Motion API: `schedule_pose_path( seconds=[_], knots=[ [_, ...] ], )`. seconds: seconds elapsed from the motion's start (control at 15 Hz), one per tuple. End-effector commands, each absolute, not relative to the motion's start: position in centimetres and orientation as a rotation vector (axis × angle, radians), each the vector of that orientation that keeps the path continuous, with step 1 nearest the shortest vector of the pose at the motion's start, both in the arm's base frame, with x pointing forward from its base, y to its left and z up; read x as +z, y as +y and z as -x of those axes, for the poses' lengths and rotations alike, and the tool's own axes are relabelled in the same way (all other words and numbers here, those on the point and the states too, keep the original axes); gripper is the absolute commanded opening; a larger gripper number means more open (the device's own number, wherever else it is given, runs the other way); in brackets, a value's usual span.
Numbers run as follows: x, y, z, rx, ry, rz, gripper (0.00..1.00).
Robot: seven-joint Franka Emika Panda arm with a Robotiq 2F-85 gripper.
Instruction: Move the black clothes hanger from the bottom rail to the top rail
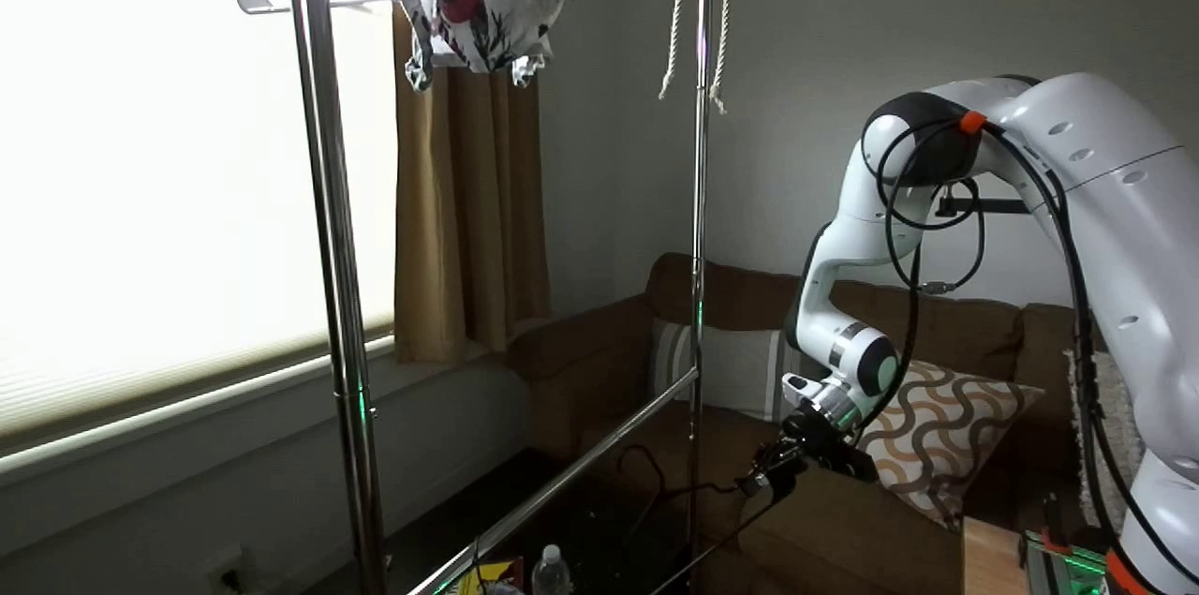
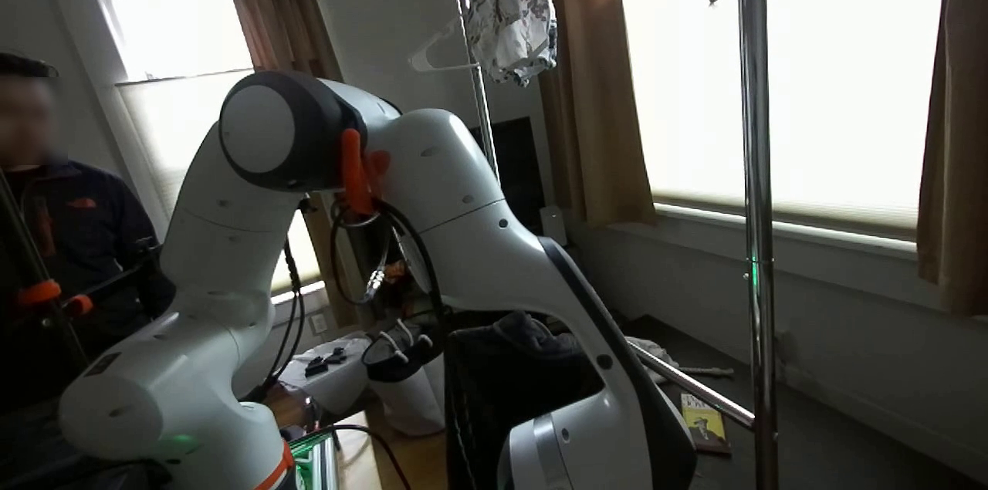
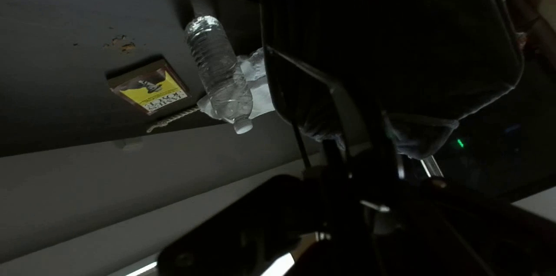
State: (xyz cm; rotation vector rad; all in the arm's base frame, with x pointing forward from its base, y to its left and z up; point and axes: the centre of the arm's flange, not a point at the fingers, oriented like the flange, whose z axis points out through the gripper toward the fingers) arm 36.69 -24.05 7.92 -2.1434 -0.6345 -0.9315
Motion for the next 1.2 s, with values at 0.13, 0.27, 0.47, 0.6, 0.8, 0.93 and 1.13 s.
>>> schedule_pose_path(
  seconds=[0.13, 0.27, 0.47, 0.6, 0.8, 0.93, 1.13],
  knots=[
    [11.0, -27.0, -35.3, -0.751, -0.694, 2.073, 0.03],
    [12.6, -29.0, -35.0, -0.728, -0.722, 1.982, 0.03],
    [15.6, -31.5, -34.8, -0.736, -0.632, 1.86, 0.02],
    [18.1, -32.8, -34.5, -0.744, -0.573, 1.867, 0.02],
    [21.7, -32.7, -33.8, -0.776, -0.578, 1.875, 0.02],
    [23.8, -32.4, -34.1, -0.791, -0.586, 1.864, 0.02],
    [27.4, -33.0, -35.4, -0.767, -0.559, 1.811, 0.02]
  ],
)
